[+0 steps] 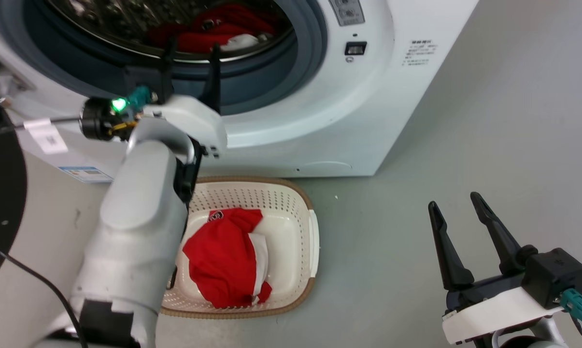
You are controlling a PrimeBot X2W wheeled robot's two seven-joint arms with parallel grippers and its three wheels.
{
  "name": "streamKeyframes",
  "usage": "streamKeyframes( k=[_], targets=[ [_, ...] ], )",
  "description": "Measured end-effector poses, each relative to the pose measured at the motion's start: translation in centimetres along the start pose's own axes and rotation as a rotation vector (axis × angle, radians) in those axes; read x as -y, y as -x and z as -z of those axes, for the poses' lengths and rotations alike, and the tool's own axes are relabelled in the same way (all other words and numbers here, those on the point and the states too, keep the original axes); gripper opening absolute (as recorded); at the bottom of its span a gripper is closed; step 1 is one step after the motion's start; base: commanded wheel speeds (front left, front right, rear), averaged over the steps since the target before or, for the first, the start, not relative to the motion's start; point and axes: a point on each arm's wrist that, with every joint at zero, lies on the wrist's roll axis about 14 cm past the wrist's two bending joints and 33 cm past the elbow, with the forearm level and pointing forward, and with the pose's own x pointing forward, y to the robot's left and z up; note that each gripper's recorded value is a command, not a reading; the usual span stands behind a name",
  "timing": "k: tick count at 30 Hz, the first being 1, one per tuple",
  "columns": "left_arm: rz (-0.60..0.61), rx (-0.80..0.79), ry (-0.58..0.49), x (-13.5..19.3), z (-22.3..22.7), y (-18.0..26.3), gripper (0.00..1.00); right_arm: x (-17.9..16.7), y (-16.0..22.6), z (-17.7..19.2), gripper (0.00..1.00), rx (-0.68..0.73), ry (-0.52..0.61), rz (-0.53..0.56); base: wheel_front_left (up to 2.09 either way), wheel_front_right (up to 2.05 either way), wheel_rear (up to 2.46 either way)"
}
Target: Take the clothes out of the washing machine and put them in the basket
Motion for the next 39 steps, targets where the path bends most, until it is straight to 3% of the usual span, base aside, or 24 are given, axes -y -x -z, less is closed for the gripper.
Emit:
streamKeyframes(
  k=[15,23,39],
  targets=[
    [-0.03,-0.206,-0.002,-2.9,4.2,-9.5,1.0,1.3,-1.6,3.4,1.0,-0.063,-0.047,0.031,0.0,0.0,0.0],
    [-0.047,-0.355,-0.001,-4.4,8.2,-13.6,1.0,3.3,-1.1,5.3,1.0,-0.094,-0.088,0.102,0.0,0.0,0.0],
    [0.022,-0.693,-0.031,-1.8,17.2,-18.0,1.0,4.9,0.6,8.9,1.0,-0.186,-0.133,0.193,0.0,0.0,0.0]
  ],
)
